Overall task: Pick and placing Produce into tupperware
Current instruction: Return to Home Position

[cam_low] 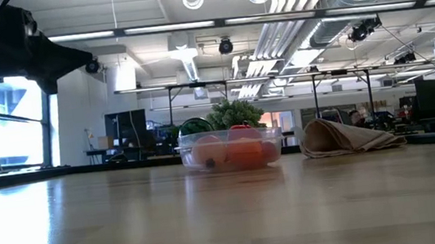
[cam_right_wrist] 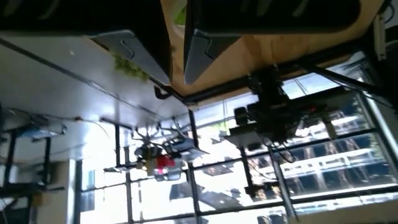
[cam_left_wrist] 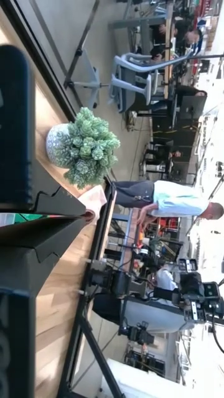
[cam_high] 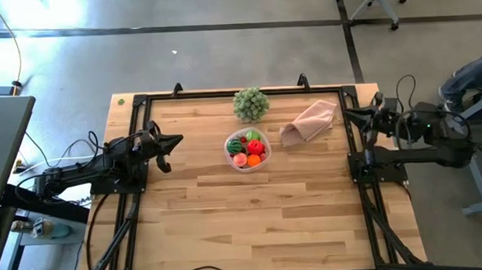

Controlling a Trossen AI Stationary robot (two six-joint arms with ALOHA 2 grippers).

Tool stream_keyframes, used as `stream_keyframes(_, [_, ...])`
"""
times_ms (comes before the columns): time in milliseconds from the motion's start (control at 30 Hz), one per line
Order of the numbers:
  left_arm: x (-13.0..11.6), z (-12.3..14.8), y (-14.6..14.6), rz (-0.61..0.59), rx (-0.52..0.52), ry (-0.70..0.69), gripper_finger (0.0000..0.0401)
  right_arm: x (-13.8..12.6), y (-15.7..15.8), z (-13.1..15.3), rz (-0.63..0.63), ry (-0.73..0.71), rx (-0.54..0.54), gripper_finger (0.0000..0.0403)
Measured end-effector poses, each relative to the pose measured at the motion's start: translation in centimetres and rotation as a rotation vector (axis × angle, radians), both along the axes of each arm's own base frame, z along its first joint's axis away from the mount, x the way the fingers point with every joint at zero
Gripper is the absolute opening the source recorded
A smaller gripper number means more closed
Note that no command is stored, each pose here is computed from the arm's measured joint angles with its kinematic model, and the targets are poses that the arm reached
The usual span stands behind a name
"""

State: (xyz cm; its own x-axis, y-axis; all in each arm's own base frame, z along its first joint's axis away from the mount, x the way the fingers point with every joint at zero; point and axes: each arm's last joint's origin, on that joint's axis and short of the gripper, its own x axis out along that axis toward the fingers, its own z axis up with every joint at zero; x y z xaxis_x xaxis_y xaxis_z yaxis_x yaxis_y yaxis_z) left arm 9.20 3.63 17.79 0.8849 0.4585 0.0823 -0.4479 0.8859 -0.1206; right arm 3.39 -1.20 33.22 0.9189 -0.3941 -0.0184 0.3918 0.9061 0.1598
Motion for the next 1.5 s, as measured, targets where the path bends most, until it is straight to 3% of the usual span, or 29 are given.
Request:
stream_keyframes(267, [0.0,-0.1,0.0,0.002,-0.005,0.013,0.0005,-0.8,0.2,-2.9,0.041,-0.181,-0.052,0.0030])
stream_keyframes(467, [0.0,-0.1,0.0,0.007,-0.006,0.013,0.0005,1.6,0.1,-5.2,0.087,-0.183,-0.046,0.0030])
stream_keyframes(800, [0.0,-0.4,0.0,0.004,-0.013,0.035,0.0005,5.3,0.2,-11.5,0.226,-0.238,-0.007,0.0030])
stream_keyframes(967, [0.0,-0.4,0.0,0.004,-0.013,0.036,0.0005,6.1,0.2,-14.3,0.227,-0.186,0.030,0.0030])
stream_keyframes(1200, [0.0,-0.4,0.0,0.004,-0.013,0.036,0.0005,6.4,0.1,-15.8,0.211,-0.111,0.031,0.0030])
stream_keyframes(1500, [0.0,-0.4,0.0,0.003,-0.014,0.037,0.0005,6.4,0.0,-16.4,0.172,0.026,-0.174,0.0030])
